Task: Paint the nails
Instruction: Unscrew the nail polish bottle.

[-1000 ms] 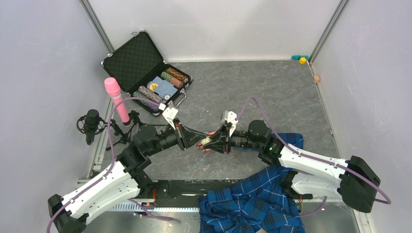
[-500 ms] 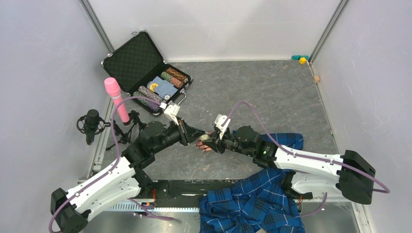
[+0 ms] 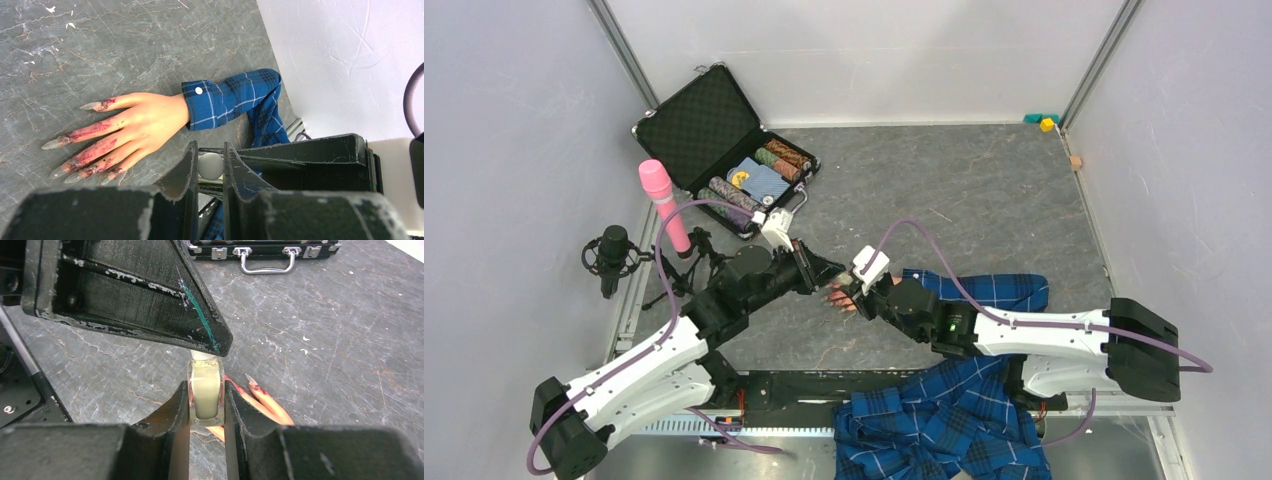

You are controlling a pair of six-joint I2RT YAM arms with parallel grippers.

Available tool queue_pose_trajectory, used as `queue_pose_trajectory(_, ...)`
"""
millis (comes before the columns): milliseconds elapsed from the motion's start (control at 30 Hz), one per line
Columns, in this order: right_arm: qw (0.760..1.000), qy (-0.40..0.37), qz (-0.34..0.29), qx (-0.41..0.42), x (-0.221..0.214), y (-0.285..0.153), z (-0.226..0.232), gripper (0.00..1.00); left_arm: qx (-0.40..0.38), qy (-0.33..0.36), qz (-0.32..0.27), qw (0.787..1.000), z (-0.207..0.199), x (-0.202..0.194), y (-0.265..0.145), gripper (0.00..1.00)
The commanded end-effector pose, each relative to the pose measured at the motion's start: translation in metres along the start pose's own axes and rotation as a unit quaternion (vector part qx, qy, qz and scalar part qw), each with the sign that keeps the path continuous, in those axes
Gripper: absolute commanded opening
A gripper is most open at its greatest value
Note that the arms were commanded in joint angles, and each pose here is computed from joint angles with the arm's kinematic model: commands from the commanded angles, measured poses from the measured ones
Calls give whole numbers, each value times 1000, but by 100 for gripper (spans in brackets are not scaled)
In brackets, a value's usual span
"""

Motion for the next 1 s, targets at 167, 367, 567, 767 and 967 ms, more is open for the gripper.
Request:
queue_pose_trajectory(167,987,-8,-42,-157,12,-2,-46,0,32,-41,6,999,5,2,-3,2)
queue_pose_trajectory(367,987,-32,-27,-158,2,-1,-44,0,54,-42,-10,998,13,7,-8,2)
queue_pose_trajectory(567,985,-59,-11,-161,-8,0,-42,0,62,-45,-17,997,16,9,-12,2)
queue_pose_trajectory(767,987,-57,-12,-152,-8,1,-39,0,63,-46,-15,997,18,8,-12,2)
queue_pose_trajectory(967,988,-49,-12,-146,-10,-4,-39,0,71,-35,-24,997,21,11,-15,2)
Point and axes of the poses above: each gripper's point midway between its finger pads, its own y axis out along the fingers, its own z axis along the line the jaws close on, x = y × z, the point moved 2 cm from there along -y, back along the fingers, and after that the axes turned 12 degrees about y, right-handed, at the moved point
